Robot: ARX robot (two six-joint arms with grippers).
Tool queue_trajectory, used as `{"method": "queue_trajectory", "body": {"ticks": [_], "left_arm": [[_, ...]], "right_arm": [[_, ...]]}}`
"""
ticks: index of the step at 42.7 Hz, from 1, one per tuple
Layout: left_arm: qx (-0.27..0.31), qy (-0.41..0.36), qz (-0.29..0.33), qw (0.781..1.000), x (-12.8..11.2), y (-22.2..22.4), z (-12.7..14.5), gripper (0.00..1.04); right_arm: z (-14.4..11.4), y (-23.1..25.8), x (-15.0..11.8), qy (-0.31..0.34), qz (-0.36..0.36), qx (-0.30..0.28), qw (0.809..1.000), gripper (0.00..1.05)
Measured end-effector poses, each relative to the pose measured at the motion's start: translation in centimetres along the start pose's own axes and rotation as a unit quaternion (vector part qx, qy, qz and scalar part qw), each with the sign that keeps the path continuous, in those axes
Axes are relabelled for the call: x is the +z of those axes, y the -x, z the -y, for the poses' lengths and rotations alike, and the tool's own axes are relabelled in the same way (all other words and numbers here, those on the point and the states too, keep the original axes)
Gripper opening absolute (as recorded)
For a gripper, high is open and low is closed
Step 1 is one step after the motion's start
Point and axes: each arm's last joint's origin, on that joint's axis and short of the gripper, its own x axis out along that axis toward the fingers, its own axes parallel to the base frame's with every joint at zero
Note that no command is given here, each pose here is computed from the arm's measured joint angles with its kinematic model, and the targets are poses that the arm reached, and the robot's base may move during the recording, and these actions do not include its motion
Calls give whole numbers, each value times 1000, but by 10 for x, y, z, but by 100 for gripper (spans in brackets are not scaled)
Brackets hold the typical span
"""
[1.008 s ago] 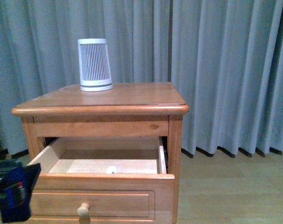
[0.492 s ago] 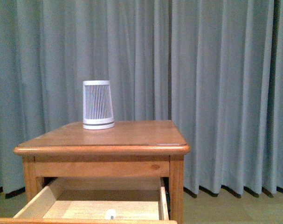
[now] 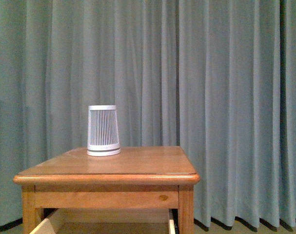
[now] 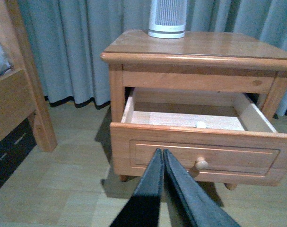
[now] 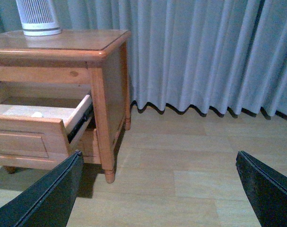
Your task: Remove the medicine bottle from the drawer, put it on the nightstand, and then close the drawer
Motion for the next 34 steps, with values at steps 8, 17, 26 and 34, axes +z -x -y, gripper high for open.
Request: {"method": "queue_trajectory", "body": {"ticks": [8,17,26,34], "left_arm": [[12,-1,1,1000,-5,4,-4,3],[12,-1,1,1000,-9,8,-4,3],[12,-1,5,1000,-18,11,-4,3],[12,-1,2,1000,-21,22,-4,3]], "right_arm": [[0,0,0,0,0,0,1000,98],[0,0,0,0,0,0,1000,98],[0,0,0,0,0,0,1000,98],[0,0,0,0,0,0,1000,98]]}}
